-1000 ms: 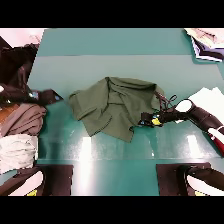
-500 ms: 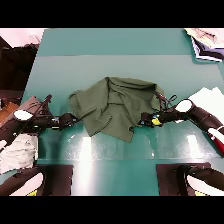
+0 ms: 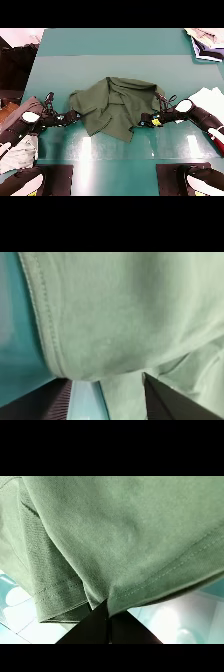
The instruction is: Fold the shirts.
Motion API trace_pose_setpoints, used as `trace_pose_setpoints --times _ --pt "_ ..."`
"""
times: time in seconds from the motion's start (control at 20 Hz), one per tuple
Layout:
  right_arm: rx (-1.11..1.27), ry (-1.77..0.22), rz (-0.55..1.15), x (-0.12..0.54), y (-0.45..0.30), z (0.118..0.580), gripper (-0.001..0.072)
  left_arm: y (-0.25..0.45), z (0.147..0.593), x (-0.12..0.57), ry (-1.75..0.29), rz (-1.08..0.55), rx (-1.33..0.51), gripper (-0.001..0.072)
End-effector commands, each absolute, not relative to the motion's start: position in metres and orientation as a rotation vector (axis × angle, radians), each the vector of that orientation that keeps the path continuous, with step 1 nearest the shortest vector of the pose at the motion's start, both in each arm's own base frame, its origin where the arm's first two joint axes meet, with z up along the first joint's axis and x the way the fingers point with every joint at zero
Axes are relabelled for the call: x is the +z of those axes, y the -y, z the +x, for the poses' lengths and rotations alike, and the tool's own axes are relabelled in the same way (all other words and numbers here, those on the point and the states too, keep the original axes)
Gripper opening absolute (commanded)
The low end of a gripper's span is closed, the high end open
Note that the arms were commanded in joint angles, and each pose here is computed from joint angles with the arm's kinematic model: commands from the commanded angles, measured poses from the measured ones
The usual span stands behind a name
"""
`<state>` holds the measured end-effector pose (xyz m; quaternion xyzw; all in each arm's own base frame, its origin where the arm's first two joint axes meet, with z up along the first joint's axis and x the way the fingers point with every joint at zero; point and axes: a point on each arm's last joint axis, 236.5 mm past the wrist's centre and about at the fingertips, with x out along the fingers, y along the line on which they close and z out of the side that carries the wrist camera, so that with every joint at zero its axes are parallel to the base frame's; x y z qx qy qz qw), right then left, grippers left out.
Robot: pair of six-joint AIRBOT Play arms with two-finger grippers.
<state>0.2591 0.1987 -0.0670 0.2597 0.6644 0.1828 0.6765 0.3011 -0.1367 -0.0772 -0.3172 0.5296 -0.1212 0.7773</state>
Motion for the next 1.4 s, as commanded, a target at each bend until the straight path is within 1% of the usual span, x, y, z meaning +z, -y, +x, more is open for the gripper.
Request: trace_pose_setpoints --times 0.0,0.25,0.3,0.35,0.4,0.45,0.5,0.55,0.7,0.85,1.1,1.35 --pt "0.412 -1.497 0.584 -0.067 -0.199 0.258 0.0014 0.134 0.306 -0.077 -1.127 -0.683 -0.246 0.0536" --pt "0.413 -1.498 0.584 -0.067 -0.199 0.258 0.0014 0.128 0.324 -0.065 -1.073 -0.665 -0.228 0.0533" --pt "0.413 -1.498 0.584 -0.067 -0.199 0.258 0.0013 0.127 0.327 -0.062 -1.062 -0.661 -0.227 0.0365" --pt "0.413 -1.498 0.584 -0.067 -0.199 0.258 0.0013 0.126 0.328 -0.062 -1.056 -0.656 -0.227 0.0222" --pt "0.413 -1.498 0.584 -0.067 -0.199 0.258 0.0014 0.126 0.329 -0.062 -1.054 -0.656 -0.225 0.0178" --pt "0.413 -1.499 0.584 -0.067 -0.199 0.258 0.0014 0.125 0.330 -0.062 -1.049 -0.655 -0.222 0.0177" --pt "0.413 -1.498 0.584 -0.067 -0.199 0.258 0.0014 0.124 0.330 -0.062 -1.048 -0.655 -0.220 0.0137" --pt "0.413 -1.498 0.584 -0.067 -0.199 0.258 0.0013 0.124 0.330 -0.062 -1.047 -0.650 -0.222 0.0030" --pt "0.413 -1.498 0.583 -0.067 -0.199 0.258 0.0014 0.124 0.333 -0.060 -1.039 -0.654 -0.218 0.0028" --pt "0.413 -1.498 0.583 -0.067 -0.199 0.258 0.0013 0.130 0.338 -0.044 -1.032 -0.637 -0.263 0.0027" --pt "0.417 -1.497 0.579 -0.067 -0.199 0.258 0.0014 0.133 0.350 0.002 -1.008 -0.431 -0.382 0.0028" --pt "0.418 -1.496 0.577 -0.067 -0.199 0.258 0.0014 0.141 0.347 0.026 -1.021 -0.354 -0.466 0.0028"
